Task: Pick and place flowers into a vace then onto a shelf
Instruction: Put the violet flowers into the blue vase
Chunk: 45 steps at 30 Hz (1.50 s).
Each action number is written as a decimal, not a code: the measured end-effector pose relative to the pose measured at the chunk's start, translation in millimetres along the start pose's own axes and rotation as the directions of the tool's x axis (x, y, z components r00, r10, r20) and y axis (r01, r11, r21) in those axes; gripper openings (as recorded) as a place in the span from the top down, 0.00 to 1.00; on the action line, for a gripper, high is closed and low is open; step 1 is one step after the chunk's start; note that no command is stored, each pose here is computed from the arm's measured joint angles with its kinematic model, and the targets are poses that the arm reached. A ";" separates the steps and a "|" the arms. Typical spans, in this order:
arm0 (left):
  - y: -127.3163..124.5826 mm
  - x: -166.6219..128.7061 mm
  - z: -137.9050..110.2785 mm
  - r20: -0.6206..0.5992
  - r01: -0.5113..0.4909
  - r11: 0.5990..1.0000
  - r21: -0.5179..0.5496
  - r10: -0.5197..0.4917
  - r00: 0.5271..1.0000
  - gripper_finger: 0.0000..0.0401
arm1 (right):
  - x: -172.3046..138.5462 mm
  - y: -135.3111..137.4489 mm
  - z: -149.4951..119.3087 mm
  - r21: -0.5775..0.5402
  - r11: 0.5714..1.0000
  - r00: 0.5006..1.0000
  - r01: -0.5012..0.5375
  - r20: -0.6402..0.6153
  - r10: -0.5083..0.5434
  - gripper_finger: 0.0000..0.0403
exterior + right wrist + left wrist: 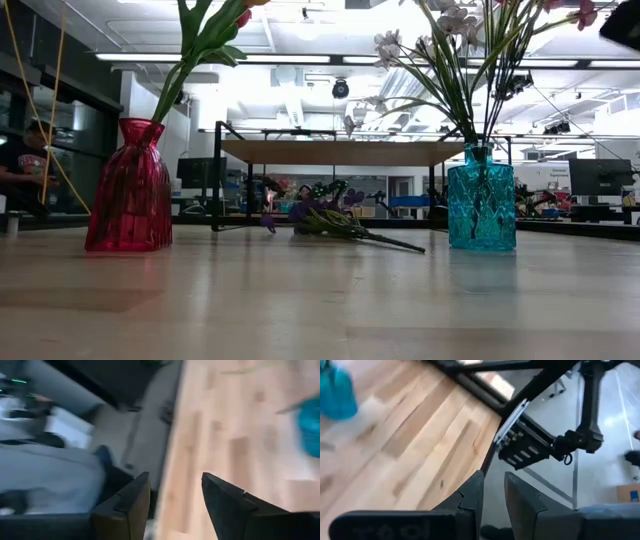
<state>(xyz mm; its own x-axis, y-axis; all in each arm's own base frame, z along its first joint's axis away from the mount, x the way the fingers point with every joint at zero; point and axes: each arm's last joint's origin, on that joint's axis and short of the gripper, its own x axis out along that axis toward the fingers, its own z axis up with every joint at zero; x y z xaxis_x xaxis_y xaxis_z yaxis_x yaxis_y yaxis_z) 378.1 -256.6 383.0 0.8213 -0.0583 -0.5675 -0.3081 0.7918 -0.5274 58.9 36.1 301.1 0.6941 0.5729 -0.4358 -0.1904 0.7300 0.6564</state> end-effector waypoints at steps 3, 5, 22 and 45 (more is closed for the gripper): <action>0.1 -2.9 -7.6 -0.042 -0.019 0.998 -0.067 0.016 0.999 0.72 | -0.6 8.7 6.2 0.012 0.991 0.991 -0.131 0.025 0.131 0.59; -2.5 -6.1 -14.0 -0.060 -0.019 0.994 -0.104 0.013 0.998 0.72 | -2.1 15.8 12.2 -0.010 0.975 0.973 -0.221 0.066 0.221 0.59; -17.7 -31.5 -81.4 -0.053 -0.128 0.936 -0.327 0.117 0.992 0.72 | -39.2 67.4 57.8 -0.525 0.681 0.523 -0.511 0.439 0.731 0.61; 16.1 69.6 -97.6 -0.055 -0.322 0.883 -0.343 0.323 0.945 0.72 | -73.2 94.5 81.3 -0.718 0.629 0.338 -0.297 0.537 0.773 0.64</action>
<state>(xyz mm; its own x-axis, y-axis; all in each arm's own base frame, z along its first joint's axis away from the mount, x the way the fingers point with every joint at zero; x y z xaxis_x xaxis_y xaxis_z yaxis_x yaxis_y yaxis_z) 383.5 -307.2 273.3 0.6501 0.1672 -0.7412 -0.7007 0.5093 -0.4997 46.5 32.8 445.2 0.4602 0.5581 0.6905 -0.8249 0.5564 0.1000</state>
